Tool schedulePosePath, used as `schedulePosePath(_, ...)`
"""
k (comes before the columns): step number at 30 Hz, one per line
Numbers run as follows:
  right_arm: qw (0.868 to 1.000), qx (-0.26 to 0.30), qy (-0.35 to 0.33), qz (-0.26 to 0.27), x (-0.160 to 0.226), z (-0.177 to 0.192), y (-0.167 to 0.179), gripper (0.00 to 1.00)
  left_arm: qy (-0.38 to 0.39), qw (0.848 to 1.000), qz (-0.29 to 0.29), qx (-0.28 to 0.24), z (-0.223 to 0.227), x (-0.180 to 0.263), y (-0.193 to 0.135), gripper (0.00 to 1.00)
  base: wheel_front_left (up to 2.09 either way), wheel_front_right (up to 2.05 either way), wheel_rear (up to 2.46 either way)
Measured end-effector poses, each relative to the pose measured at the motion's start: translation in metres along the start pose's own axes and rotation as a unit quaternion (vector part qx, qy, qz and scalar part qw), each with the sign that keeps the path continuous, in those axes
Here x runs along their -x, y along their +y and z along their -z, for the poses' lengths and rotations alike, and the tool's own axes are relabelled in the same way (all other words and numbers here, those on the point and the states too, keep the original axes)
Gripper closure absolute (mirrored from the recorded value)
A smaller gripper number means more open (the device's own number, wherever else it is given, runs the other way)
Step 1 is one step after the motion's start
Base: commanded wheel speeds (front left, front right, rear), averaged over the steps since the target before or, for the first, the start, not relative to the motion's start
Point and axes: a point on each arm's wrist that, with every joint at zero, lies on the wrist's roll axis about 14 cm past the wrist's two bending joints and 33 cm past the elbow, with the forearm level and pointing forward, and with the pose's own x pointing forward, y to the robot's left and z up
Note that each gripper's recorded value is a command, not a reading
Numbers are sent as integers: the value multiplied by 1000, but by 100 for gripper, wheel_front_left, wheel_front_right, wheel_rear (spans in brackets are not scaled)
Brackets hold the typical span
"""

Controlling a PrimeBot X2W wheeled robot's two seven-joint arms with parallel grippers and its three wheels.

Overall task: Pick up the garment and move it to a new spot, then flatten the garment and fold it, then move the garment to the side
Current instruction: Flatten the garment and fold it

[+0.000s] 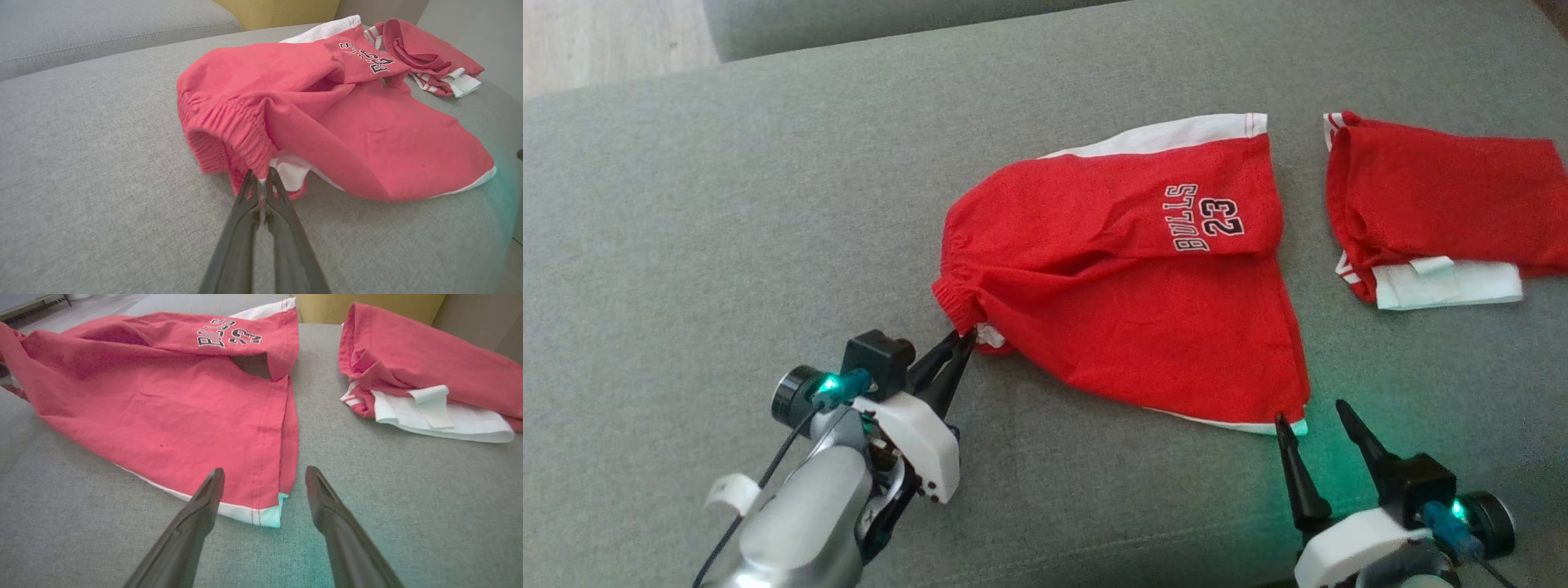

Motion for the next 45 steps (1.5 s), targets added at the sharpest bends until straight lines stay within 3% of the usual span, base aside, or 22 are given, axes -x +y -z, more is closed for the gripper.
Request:
schedulePosePath(13, 996, 24, 81, -12, 0, 38, 4, 0, 2, 1000, -8, 1, 3, 8, 3, 100, 0, 0, 0)
schedulePosePath(45, 997, 21, 69, -21, -14, 34, 8, 0, 14, 1000, 1, 8, 9, 8, -3, 100, 0, 0, 0)
